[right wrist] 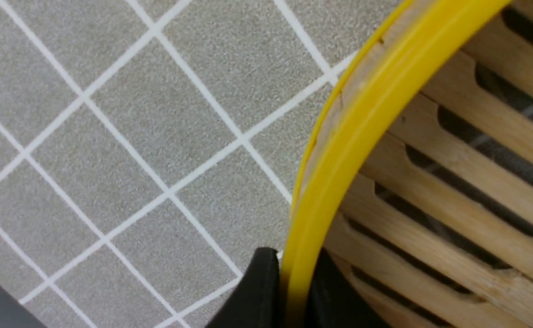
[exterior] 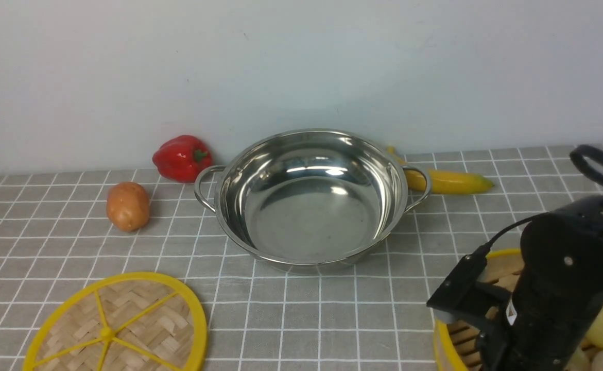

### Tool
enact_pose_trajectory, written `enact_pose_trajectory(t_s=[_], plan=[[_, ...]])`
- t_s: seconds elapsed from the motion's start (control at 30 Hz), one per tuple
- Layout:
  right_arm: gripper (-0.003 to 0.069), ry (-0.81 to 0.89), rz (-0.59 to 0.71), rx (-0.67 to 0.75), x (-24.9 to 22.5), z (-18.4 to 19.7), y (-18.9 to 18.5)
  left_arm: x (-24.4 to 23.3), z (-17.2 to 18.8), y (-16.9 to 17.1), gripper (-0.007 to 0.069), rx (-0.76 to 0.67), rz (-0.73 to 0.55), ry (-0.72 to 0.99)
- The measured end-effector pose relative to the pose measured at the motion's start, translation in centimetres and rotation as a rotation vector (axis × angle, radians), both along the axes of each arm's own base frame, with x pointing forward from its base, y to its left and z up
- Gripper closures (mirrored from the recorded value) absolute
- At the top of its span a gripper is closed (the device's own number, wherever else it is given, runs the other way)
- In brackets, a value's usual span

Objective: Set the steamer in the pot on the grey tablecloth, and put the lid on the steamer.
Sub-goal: 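Reach for and grasp the rim of the bamboo steamer holding the buns with the right gripper, then place the bamboo steamer basket of food into the steel pot with the right gripper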

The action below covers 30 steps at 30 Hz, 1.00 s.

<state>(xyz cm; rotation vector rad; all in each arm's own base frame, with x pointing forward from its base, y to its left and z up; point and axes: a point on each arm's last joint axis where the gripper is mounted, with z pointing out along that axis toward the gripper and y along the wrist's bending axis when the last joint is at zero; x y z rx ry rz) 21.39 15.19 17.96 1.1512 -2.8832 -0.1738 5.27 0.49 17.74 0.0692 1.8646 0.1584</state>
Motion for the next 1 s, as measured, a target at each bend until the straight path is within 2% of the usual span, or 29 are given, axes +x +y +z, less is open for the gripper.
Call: enact_pose_trajectory(t_s=[0.2, 0.33, 0.53, 0.73, 0.97, 1.0], plan=[[0.0592, -0.111, -0.025, -0.031, 0.1, 2.4, -0.9, 0.0, 0.0, 0.0, 0.0382, 0.0, 0.0, 0.0], [0.0555, -0.185, -0.025, -0.074, 0.9, 6.2, -1.2, 0.0, 0.0, 0.0, 0.0382, 0.0, 0.0, 0.0], [0.0555, -0.305, -0.003, 0.0, 2.9, 11.9, 0.1, 0.0, 0.0, 0.0, 0.0382, 0.0, 0.0, 0.0], [0.0555, -0.46, 0.093, 0.079, 5.5, 16.6, 1.8, 0.0, 0.0, 0.0, 0.0382, 0.0, 0.0, 0.0], [0.0555, -0.495, 0.212, 0.113, 8.3, 17.5, 4.1, 0.0, 0.0, 0.0, 0.0382, 0.0, 0.0, 0.0], [0.0555, -0.49, 0.265, 0.114, 9.0, 17.1, 5.1, 0.0, 0.0, 0.0, 0.0382, 0.0, 0.0, 0.0]])
